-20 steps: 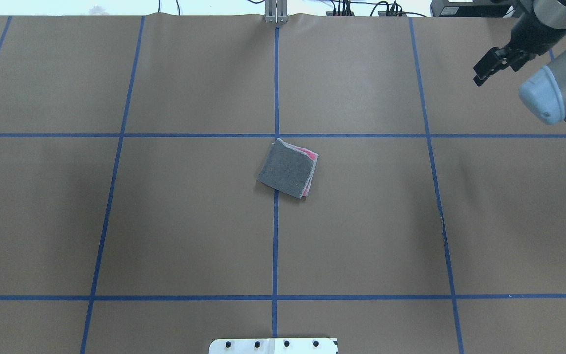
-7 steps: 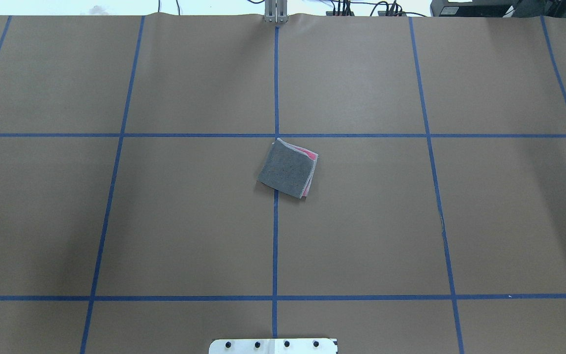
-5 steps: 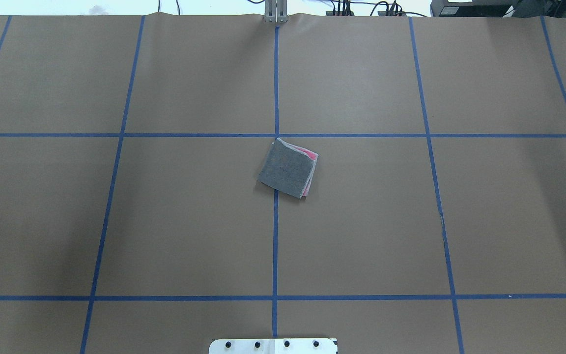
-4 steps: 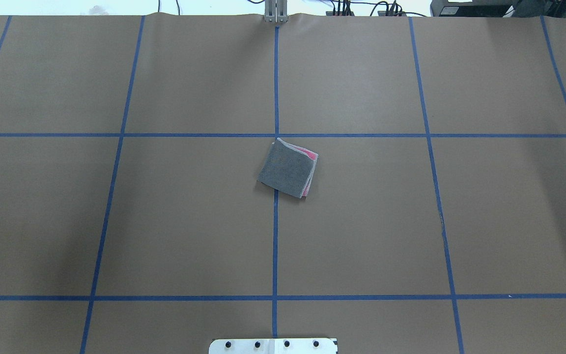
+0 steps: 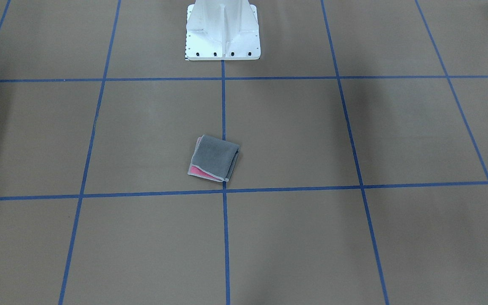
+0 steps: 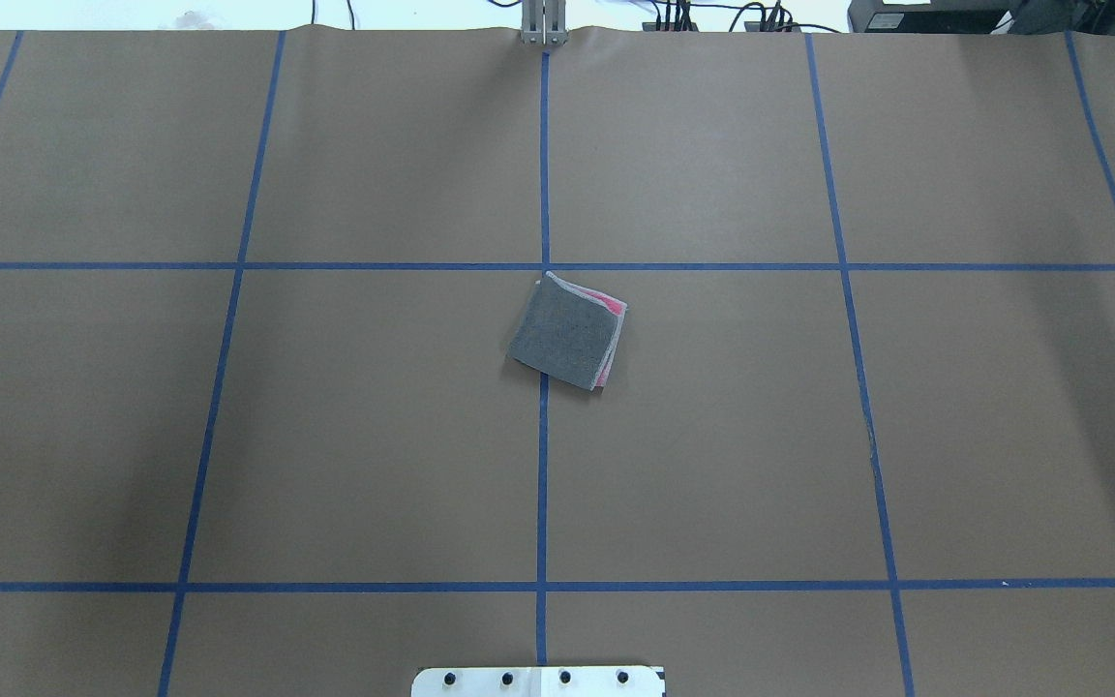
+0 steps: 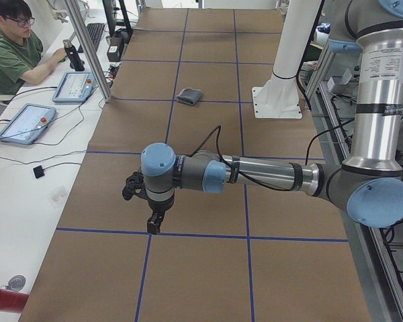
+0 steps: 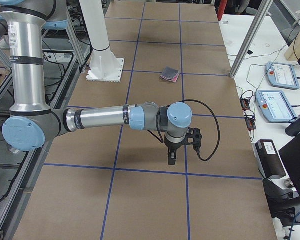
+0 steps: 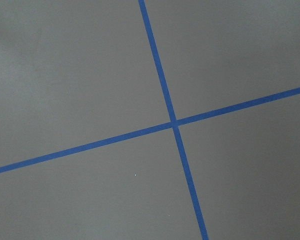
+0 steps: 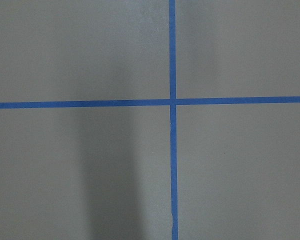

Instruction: Fold towel twice with both arms

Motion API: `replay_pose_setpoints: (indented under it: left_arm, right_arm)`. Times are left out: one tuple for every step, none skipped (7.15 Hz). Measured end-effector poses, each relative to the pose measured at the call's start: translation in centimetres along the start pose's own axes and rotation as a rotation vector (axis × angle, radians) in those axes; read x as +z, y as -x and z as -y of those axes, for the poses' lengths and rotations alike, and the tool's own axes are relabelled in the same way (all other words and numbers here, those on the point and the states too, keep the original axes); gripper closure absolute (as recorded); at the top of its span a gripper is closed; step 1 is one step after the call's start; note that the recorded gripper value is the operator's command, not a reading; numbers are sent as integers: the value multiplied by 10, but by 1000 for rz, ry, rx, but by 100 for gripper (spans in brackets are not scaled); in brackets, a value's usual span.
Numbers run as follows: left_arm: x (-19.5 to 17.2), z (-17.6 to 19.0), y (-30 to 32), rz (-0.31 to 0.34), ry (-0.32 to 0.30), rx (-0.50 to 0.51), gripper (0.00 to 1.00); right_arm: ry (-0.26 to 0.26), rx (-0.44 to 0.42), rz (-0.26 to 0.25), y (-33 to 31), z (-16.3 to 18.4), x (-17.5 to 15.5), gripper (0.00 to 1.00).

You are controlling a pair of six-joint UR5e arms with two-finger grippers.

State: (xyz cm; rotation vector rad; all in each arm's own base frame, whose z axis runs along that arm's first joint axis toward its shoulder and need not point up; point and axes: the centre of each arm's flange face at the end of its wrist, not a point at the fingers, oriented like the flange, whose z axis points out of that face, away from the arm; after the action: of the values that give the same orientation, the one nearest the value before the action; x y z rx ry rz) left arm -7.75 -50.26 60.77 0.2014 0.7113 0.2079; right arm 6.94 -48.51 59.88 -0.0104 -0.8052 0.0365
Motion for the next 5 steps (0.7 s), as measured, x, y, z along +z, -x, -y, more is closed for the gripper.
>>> replay_pose_setpoints:
  left_arm:
    - [0, 0, 0, 0, 0, 0, 0]
    - [-1, 0, 0, 0, -1, 1, 0]
    - [-1, 1, -1, 0, -1, 3, 0]
    - [0, 0, 0, -1, 0, 2, 0]
    - [0, -1, 0, -3, 1, 2, 0]
  right_arm:
    - [3, 4, 0, -2, 0, 1, 1]
    - [6, 6, 0, -3, -1, 2, 1]
    - [7, 7, 0, -3, -1, 3, 1]
    - [7, 7, 0, -3, -1, 3, 1]
    - [7, 7, 0, -3, -1, 3, 1]
